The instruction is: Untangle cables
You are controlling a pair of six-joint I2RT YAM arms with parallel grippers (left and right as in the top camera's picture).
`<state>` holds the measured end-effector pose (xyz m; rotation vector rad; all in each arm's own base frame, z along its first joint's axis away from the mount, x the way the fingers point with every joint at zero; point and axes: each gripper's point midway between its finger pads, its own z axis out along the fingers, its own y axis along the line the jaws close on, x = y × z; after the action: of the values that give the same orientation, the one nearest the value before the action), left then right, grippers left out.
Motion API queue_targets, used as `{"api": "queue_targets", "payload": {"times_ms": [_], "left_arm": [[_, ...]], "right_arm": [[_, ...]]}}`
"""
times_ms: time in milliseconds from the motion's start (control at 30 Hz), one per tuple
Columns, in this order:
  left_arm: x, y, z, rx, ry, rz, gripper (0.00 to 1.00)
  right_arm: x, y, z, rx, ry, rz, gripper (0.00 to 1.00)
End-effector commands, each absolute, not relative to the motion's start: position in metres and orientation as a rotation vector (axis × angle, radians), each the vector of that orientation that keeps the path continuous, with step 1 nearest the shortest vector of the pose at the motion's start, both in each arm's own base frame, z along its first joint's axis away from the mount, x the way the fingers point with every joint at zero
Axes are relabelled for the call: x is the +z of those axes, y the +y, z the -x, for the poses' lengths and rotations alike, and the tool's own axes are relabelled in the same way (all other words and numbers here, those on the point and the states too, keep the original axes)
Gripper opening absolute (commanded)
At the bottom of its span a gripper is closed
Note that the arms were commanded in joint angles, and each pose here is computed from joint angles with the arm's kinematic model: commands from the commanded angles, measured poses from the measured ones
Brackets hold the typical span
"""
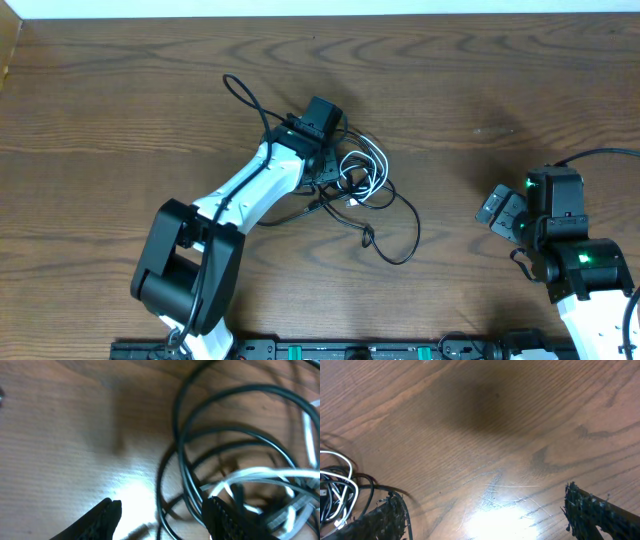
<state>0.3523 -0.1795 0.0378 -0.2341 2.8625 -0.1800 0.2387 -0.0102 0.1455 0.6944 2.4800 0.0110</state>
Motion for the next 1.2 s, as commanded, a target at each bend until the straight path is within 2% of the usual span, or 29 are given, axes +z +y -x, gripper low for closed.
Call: {"api": "queue_targets", "payload": {"times_ms": [0,100,300,567,700,867,900,1067,1100,1167], "left_arm": [[0.032,-0.172,-0.362,-0.097,2.825,0.26,0.59],[0.028,-0.174,-0.365,-0.107,2.817,0.291,0.65],[0.022,-0.175,-0.368,-0.108,2.814,0.294,0.7],[-0.004,-0.174,-0.361,-0.072,2.88,0.291,0.7],[-0.006,-0.177,-0.359,-0.073,2.892,0.249,0.73],[-0.01,-0.185,-0.348,-0.06,2.912,0.169,0.72],[-0.014,-0.187,-0.341,-0.05,2.926,0.148,0.59],[-0.022,-0.186,-0.329,-0.023,2.956,0.124,0.19],[-0.022,-0.186,-0.328,-0.02,2.958,0.124,0.08],[-0.022,-0.185,-0.329,-0.019,2.957,0.127,0.07]], "right_arm": [[0.153,-0.017,-0.242,-0.024,2.445,-0.712,0.99],[0.154,-0.017,-0.242,-0.024,2.444,-0.708,0.99],[0.154,-0.017,-0.242,-0.024,2.444,-0.708,0.99],[0.154,-0.017,-0.242,-0.024,2.444,-0.708,0.99],[0.154,-0.017,-0.242,-0.023,2.444,-0.709,0.99],[0.154,-0.017,-0.242,-0.024,2.444,-0.708,0.99],[0.154,-0.017,-0.242,-0.023,2.445,-0.708,0.99],[0.154,-0.017,-0.242,-0.024,2.445,-0.708,0.99],[0.154,-0.017,-0.242,-0.024,2.446,-0.708,0.99],[0.153,-0.017,-0.241,-0.024,2.449,-0.708,0.99]]}}
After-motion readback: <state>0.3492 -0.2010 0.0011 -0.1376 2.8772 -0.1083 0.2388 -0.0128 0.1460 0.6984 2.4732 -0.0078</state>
